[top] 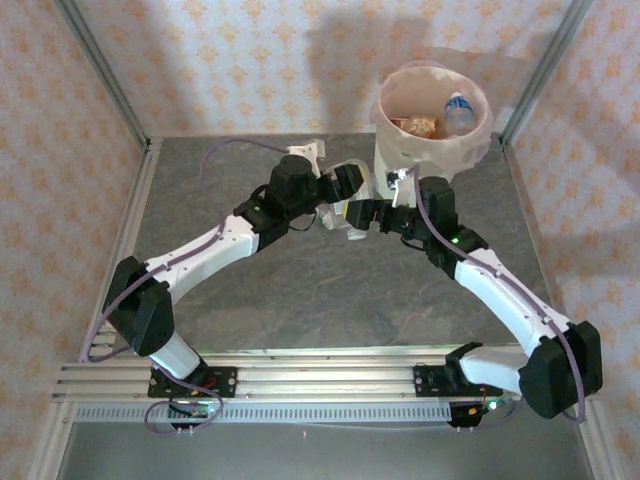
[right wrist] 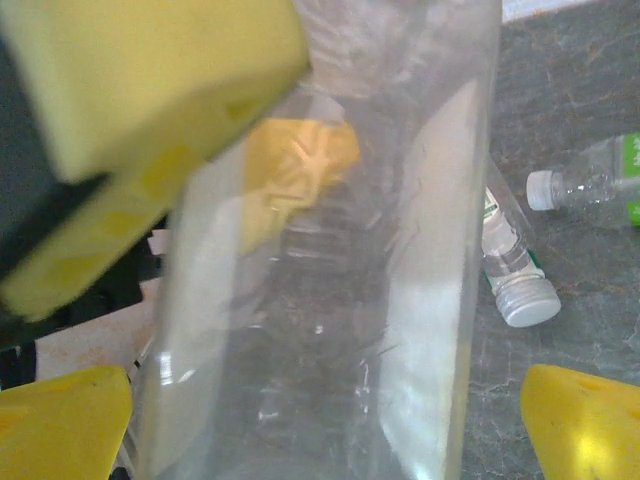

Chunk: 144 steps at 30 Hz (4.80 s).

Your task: Put the plastic bottles in the bin

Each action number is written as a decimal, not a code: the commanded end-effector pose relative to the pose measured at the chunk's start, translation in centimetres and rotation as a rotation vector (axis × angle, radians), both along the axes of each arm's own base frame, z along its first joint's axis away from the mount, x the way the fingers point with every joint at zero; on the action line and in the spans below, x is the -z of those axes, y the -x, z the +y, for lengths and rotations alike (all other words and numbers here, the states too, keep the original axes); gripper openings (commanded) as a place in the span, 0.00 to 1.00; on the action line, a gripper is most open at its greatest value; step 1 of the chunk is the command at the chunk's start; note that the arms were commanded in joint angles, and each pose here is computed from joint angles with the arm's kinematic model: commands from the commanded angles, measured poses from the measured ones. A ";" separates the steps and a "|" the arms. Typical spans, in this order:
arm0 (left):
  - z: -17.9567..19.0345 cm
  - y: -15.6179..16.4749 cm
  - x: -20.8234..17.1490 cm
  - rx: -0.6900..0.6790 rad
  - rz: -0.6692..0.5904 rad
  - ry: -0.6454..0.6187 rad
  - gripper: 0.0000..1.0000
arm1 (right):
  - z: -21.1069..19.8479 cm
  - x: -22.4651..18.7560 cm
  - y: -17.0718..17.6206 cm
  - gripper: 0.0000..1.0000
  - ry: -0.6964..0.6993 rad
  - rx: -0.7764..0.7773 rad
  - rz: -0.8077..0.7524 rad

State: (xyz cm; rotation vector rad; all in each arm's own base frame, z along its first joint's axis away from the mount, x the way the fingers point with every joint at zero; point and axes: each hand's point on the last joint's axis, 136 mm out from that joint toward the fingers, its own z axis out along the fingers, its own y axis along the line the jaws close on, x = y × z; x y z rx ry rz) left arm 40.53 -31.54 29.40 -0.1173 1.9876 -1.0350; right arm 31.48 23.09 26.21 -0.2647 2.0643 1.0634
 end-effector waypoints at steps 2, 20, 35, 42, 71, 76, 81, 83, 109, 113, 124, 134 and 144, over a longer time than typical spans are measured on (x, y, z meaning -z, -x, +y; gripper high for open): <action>-0.8 -0.3 -2.1 0.025 -0.043 0.069 0.56 | 1.3 -1.2 -0.7 0.97 -0.007 -0.030 -0.034; -0.8 -0.3 -2.8 0.019 -0.034 0.090 0.57 | 1.6 -0.6 -1.6 0.35 0.029 0.019 -0.013; 2.5 0.3 -6.1 -0.060 -0.084 0.129 1.00 | -1.3 0.8 -2.2 0.28 0.161 0.161 0.015; 10.4 1.6 -6.4 -0.309 -0.102 0.099 1.00 | -4.0 -1.1 -3.5 0.28 0.235 0.265 -0.004; 18.5 4.3 -0.7 -0.582 0.057 -0.016 1.00 | -14.6 -13.6 -23.8 0.38 -0.045 0.788 -0.002; 19.2 4.7 -0.4 -0.605 0.062 -0.029 1.00 | -14.1 -12.0 -25.1 0.58 0.033 0.757 0.062; 19.6 4.9 0.0 -0.619 0.070 -0.036 1.00 | -13.6 -12.9 -25.5 0.84 0.038 0.725 0.056; 19.7 4.9 0.1 -0.620 0.073 -0.037 1.00 | -13.8 -13.6 -25.2 0.98 0.036 0.733 0.043; 16.4 1.6 7.2 -0.565 0.330 -0.168 1.00 | -6.8 -18.1 -10.4 0.99 0.097 0.313 -0.384; 17.5 1.2 9.0 -0.651 0.402 -0.198 1.00 | -2.8 -11.8 -7.4 0.99 0.201 0.154 -0.382; 15.6 -3.3 13.8 -0.621 0.559 -0.407 1.00 | -2.9 -2.1 -5.2 0.99 0.270 0.218 -0.155; 13.7 -9.6 18.6 -0.682 0.655 -0.488 1.00 | -5.5 -1.6 -2.7 0.99 0.304 0.288 -0.150; 14.7 -11.8 24.7 -0.730 0.732 -0.413 0.91 | -6.0 -1.7 -2.4 0.99 0.310 0.303 -0.152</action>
